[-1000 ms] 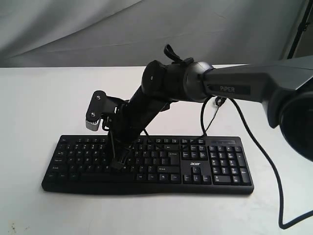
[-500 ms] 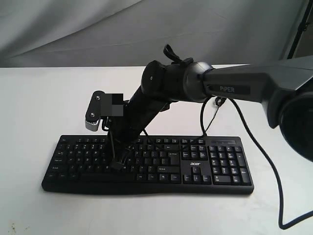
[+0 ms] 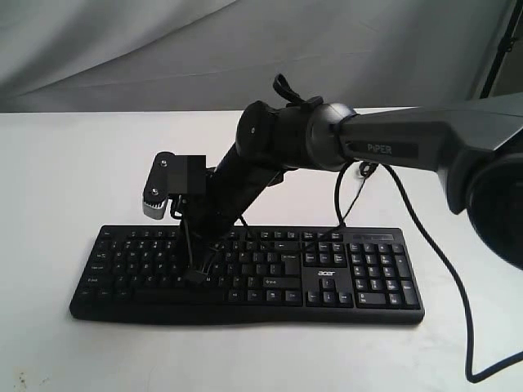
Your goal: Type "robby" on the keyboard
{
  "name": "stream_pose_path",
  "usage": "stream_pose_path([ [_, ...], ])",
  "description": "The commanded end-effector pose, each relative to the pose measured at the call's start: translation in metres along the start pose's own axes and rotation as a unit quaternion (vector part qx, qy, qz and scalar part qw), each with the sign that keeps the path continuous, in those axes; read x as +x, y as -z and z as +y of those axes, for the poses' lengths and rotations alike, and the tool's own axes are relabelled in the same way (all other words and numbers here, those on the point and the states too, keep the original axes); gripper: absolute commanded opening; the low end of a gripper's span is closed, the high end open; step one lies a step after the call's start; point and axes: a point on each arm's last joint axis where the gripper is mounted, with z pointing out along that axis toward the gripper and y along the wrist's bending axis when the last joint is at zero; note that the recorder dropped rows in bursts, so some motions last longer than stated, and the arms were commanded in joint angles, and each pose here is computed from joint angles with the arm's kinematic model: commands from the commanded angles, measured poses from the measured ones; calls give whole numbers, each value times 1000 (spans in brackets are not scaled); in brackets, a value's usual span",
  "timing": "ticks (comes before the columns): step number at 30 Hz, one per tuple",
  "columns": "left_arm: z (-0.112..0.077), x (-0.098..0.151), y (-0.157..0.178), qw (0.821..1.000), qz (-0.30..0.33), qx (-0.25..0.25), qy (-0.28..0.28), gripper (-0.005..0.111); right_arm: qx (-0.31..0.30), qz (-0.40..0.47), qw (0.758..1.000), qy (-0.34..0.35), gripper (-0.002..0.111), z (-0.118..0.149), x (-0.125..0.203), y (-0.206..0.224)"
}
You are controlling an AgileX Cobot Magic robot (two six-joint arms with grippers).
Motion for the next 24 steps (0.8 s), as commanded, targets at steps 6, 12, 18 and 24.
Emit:
stream_pose_path([
  [6, 0, 1, 0, 1000, -3, 3, -1, 0, -5, 1, 1000, 4, 0, 1, -2, 2],
  [12, 0, 1, 0, 1000, -3, 3, -1, 0, -8, 3, 1000, 4, 0, 2, -1, 0],
  [18, 0, 1, 0, 1000, -3, 3, -1, 0, -16, 10, 1000, -3, 0, 1, 5, -7],
  [24, 0, 1, 0, 1000, -3, 3, -1, 0, 1, 1, 1000, 9, 0, 1, -4, 9],
])
